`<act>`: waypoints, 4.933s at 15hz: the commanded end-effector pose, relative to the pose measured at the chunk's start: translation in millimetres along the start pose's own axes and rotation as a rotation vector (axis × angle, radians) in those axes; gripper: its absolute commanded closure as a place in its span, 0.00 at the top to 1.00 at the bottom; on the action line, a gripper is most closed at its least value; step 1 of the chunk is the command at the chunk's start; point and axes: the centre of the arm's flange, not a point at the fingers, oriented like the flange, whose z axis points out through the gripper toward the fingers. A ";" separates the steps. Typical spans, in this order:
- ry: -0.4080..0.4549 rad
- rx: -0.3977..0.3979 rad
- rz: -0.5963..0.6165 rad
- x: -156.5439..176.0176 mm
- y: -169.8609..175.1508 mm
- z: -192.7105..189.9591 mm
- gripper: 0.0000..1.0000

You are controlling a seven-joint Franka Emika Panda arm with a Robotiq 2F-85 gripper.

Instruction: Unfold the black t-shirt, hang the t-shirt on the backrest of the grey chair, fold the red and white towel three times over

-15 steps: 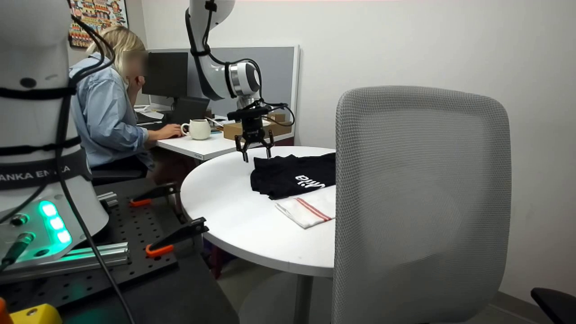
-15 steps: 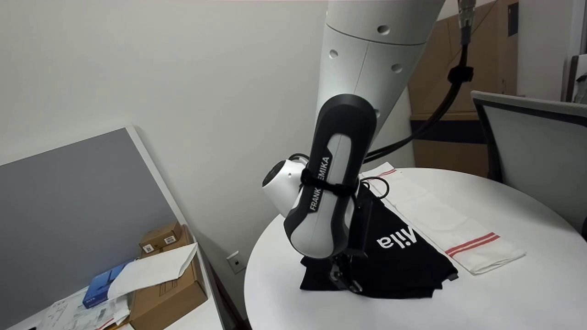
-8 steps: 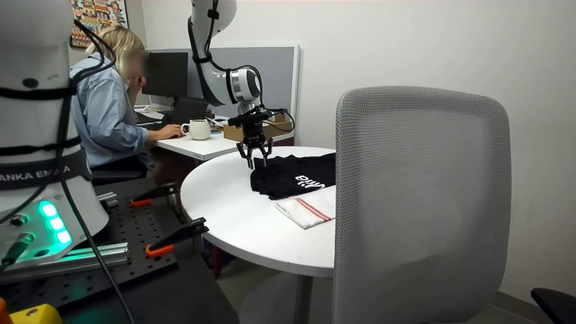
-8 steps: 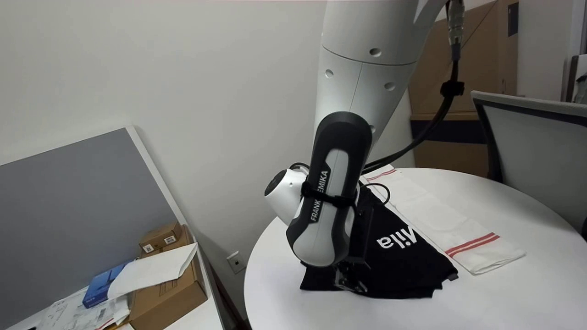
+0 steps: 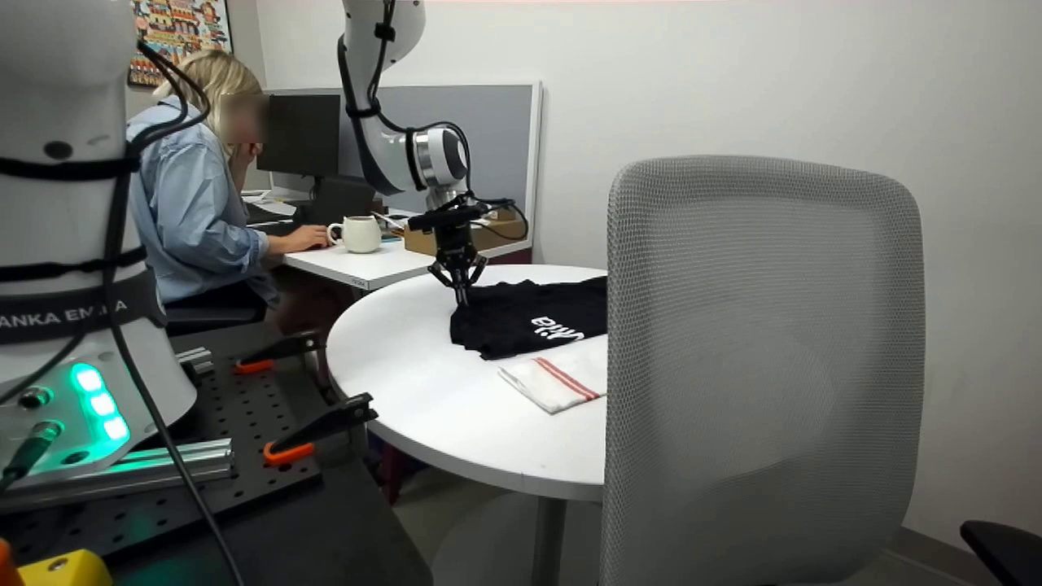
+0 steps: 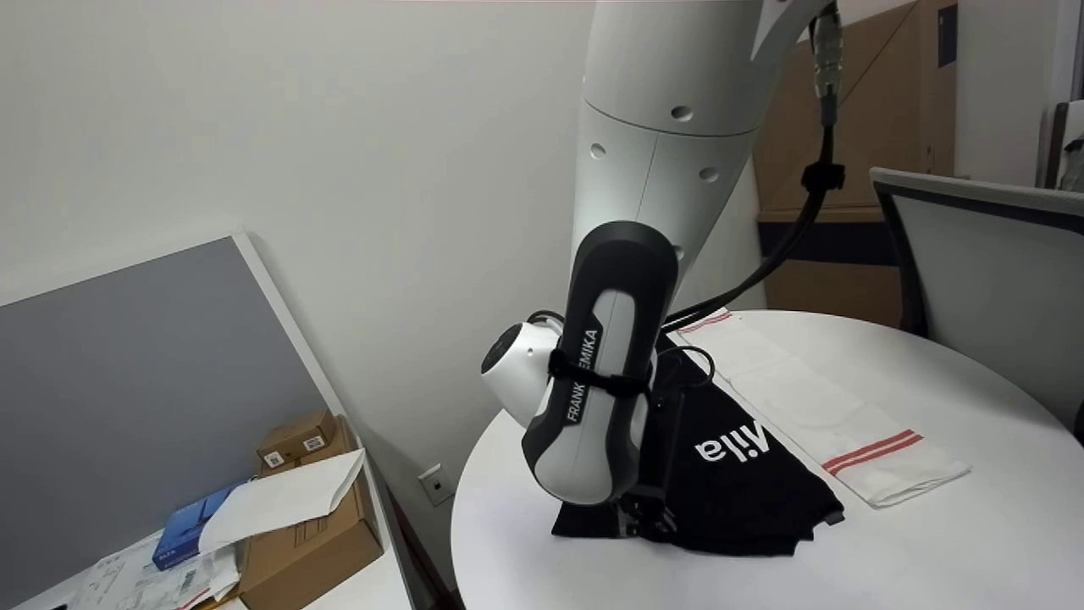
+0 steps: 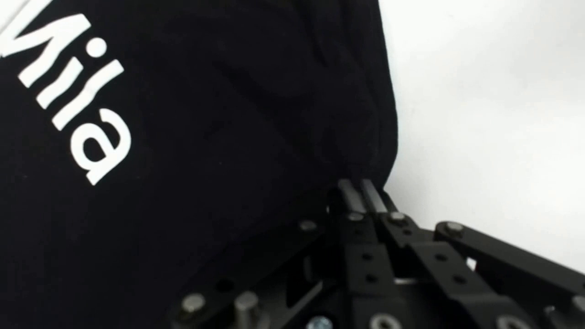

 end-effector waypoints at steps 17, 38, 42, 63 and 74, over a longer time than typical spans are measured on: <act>0.061 -0.045 0.028 -11.1 10.6 -54.6 0.12; 0.045 0.083 0.070 4.0 -13.0 -33.9 0.68; 0.108 0.081 0.090 8.1 -10.7 -30.3 0.66; 0.291 0.145 0.274 -55.5 62.5 -92.6 0.00; 0.315 0.472 0.918 -265.1 257.1 -96.2 0.00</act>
